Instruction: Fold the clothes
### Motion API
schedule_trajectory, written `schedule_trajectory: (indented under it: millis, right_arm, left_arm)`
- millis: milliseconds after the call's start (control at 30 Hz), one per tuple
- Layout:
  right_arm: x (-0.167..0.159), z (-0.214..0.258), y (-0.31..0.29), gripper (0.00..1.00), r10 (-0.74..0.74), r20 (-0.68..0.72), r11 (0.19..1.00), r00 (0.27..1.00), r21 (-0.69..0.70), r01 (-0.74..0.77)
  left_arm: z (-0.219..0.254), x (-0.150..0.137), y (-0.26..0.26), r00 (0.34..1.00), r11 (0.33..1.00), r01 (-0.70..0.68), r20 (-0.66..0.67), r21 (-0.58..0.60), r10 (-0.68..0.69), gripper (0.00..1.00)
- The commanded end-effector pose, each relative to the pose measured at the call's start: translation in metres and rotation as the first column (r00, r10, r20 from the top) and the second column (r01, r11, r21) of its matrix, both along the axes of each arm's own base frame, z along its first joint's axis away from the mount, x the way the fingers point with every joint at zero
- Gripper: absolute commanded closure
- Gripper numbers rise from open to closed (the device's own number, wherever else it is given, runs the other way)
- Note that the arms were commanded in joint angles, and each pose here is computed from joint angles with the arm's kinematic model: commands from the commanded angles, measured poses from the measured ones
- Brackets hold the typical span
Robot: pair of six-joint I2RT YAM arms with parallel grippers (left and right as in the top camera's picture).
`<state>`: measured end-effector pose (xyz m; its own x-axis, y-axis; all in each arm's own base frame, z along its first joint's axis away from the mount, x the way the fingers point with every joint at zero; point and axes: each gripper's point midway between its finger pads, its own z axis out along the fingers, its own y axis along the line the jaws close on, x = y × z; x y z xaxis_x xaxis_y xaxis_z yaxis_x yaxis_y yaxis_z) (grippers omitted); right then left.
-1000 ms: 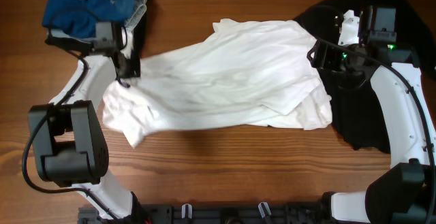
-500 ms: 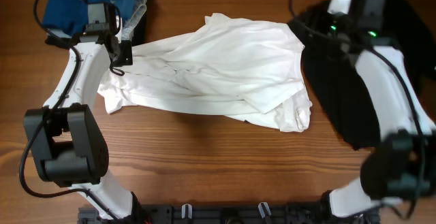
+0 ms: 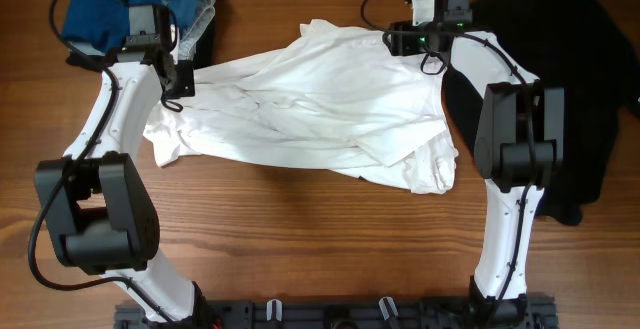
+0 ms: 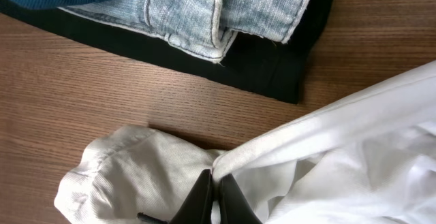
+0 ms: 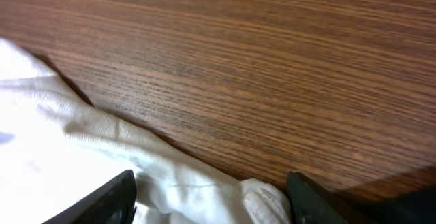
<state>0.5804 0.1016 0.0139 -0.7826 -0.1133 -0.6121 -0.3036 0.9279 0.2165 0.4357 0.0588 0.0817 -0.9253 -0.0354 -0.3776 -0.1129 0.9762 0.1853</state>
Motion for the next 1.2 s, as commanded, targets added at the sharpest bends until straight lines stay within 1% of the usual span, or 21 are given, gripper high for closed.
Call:
schedule_trajectory:
  millis: [0,33,67,100,167,200,267,333,433,467,500,533,567,633,667,767,933,1033,1100,1133,1167]
  right_arm:
    - [0.004,-0.002,0.013,0.47,0.05,0.022,0.999,0.998,0.017,-0.051]
    - [0.005,-0.002,0.013,0.57,0.042,0.024,0.999,0.999,0.022,-0.043]
    - [0.009,0.001,0.013,0.71,0.023,0.033,0.999,0.999,0.037,-0.024]
    - [0.011,0.004,0.012,0.79,0.005,0.035,0.999,0.999,0.051,-0.007]
    - [0.018,0.013,0.012,0.91,-0.01,0.049,0.998,0.999,0.063,0.007]
    - [0.019,0.017,0.012,0.94,-0.01,0.053,0.998,0.999,0.063,0.007]
    - [0.02,0.027,0.01,0.96,-0.012,0.046,0.998,0.999,0.061,0.009]
    - [0.02,0.041,0.003,0.96,-0.018,0.04,0.998,0.999,0.056,0.016]
    - [0.012,0.072,-0.013,0.96,-0.03,0.027,0.999,0.999,0.044,0.029]
    - [0.013,0.073,-0.014,0.96,-0.025,0.033,0.999,0.999,0.04,0.024]
    - [0.014,0.072,-0.011,0.91,-0.011,0.041,0.999,0.999,0.039,0.009]
    - [0.015,0.07,-0.003,0.57,0.027,0.058,0.999,0.998,0.033,-0.029]
    - [0.016,0.069,0.006,0.37,0.058,0.077,0.998,0.995,0.02,-0.059]
    - [0.021,0.065,0.037,0.25,0.123,0.132,0.992,0.984,-0.025,-0.121]
    - [0.022,0.06,0.053,0.22,0.14,0.146,0.99,0.979,-0.044,-0.135]
    - [0.022,0.045,0.082,0.22,0.155,0.162,0.984,0.975,-0.11,-0.138]
    - [0.018,0.004,0.091,0.26,0.17,0.113,0.98,0.979,-0.125,-0.156]
    - [0.019,-0.008,0.09,0.35,0.167,0.103,0.98,0.981,-0.128,-0.154]
    - [0.017,-0.014,0.09,0.53,0.164,0.09,0.98,0.982,-0.126,-0.153]
    - [0.016,-0.015,0.09,0.68,0.158,0.084,0.982,0.984,-0.122,-0.147]
    - [0.019,-0.012,0.085,0.91,0.117,0.083,0.988,0.99,-0.113,-0.108]
  left_arm:
    - [0.005,0.002,-0.001,1.0,1.0,-0.013,0.017,-0.008,0.013,0.96]
    - [0.005,0.002,-0.001,1.0,1.0,-0.013,0.017,-0.008,0.013,0.96]
    - [0.005,0.002,-0.001,1.0,1.0,-0.013,0.017,-0.008,0.013,0.96]
    - [0.005,0.002,-0.001,1.0,1.0,-0.013,0.017,-0.008,0.013,0.96]
    - [0.005,0.002,-0.001,1.0,1.0,-0.013,0.018,-0.008,0.013,0.96]
    - [0.005,0.003,-0.001,1.0,1.0,-0.013,0.018,-0.008,0.013,0.96]
    - [0.006,0.002,0.0,1.0,1.0,-0.015,0.018,-0.002,0.015,0.96]
    - [0.013,0.002,0.007,0.999,0.999,-0.033,0.031,0.037,0.032,0.96]
    - [0.041,0.002,0.011,0.994,0.997,-0.05,0.097,0.057,0.044,0.96]
    - [0.046,0.002,0.011,0.993,0.997,-0.051,0.111,0.057,0.044,0.96]
    - [0.049,0.004,0.011,0.991,0.997,-0.051,0.122,0.057,0.044,0.96]
    - [0.048,0.004,0.01,0.992,0.998,-0.047,0.121,0.05,0.041,0.96]
    - [0.047,0.004,0.007,0.992,0.999,-0.038,0.12,0.034,0.034,0.96]
    - [0.044,0.006,-0.005,0.993,1.0,-0.005,0.122,-0.024,0.008,0.96]
    - [0.043,0.006,-0.011,0.993,0.998,0.011,0.12,-0.056,-0.005,0.96]
    - [0.04,0.001,-0.013,0.995,0.997,0.01,0.095,-0.073,-0.003,0.96]
    - [0.038,-0.003,-0.013,0.997,0.997,0.008,0.076,-0.074,-0.003,0.96]
    - [0.038,-0.004,-0.014,0.997,0.997,0.008,0.074,-0.074,-0.003,0.96]
    - [0.037,-0.005,-0.014,0.998,0.997,0.008,0.069,-0.075,-0.003,0.96]
    - [0.037,-0.005,-0.014,0.998,0.997,0.008,0.069,-0.075,-0.003,0.96]
    - [0.037,-0.005,-0.014,0.998,0.997,0.008,0.069,-0.075,-0.003,0.96]
